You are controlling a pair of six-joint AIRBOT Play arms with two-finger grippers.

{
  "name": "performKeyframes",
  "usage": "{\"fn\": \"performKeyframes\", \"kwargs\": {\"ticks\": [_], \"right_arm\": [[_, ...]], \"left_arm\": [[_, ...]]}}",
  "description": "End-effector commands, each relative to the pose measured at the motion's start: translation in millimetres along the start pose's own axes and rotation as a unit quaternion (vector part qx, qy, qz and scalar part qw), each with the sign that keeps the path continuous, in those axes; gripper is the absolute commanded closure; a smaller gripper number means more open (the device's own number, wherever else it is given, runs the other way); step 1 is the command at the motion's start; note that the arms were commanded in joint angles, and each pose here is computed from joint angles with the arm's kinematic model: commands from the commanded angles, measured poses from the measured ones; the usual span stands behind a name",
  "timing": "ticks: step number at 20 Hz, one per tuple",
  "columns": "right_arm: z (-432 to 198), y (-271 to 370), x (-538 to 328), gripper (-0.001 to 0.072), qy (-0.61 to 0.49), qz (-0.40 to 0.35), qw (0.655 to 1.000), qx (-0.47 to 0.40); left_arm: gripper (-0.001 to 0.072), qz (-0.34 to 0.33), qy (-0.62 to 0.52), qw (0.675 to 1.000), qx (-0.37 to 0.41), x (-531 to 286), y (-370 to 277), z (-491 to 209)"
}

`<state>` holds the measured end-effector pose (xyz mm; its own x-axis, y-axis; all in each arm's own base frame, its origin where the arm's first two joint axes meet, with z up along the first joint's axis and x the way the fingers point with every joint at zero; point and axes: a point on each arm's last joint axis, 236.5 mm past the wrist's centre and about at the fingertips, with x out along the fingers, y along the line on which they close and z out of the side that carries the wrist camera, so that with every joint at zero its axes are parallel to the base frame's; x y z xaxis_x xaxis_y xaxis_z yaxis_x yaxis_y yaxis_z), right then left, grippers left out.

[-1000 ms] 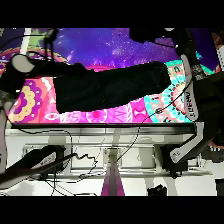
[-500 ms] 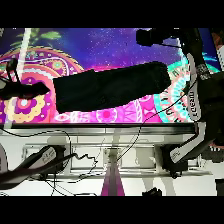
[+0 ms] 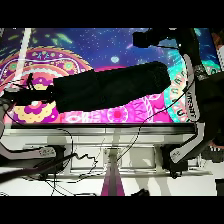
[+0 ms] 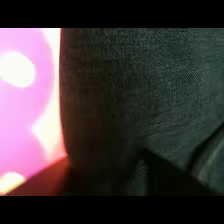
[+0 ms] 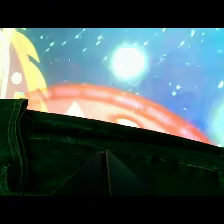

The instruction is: Fold the clothes and pants, and hang the long-sleeved shirts on hangers.

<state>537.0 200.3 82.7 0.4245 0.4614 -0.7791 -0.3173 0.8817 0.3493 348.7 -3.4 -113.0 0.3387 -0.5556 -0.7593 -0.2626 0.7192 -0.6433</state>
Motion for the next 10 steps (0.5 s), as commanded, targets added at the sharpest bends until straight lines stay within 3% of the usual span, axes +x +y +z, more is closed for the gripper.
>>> {"fn": "performKeyframes", "kwargs": {"ticks": [1, 2, 6, 10], "right_arm": [[-10, 17, 15, 0.0693, 0.017, 0.010, 1.000, -0.011], [-18, 28, 24, 0.0693, 0.028, 0.016, 0.999, -0.017], [-62, 80, 72, 0.0693, 0.077, 0.040, 0.995, -0.050], [-122, 162, 129, 0.0694, 0.104, 0.094, 0.988, -0.070]], "left_arm": [[0.0560, -0.020, 0.018, 0.999, 0.032, 12, -20, 0], [0.0692, -0.031, 0.026, 0.998, 0.052, 8, -35, 2], [0.0693, -0.078, 0.022, 0.987, 0.140, -40, -104, 21], [0.0693, -0.078, -0.032, 0.977, 0.197, -110, -166, 35]]}}
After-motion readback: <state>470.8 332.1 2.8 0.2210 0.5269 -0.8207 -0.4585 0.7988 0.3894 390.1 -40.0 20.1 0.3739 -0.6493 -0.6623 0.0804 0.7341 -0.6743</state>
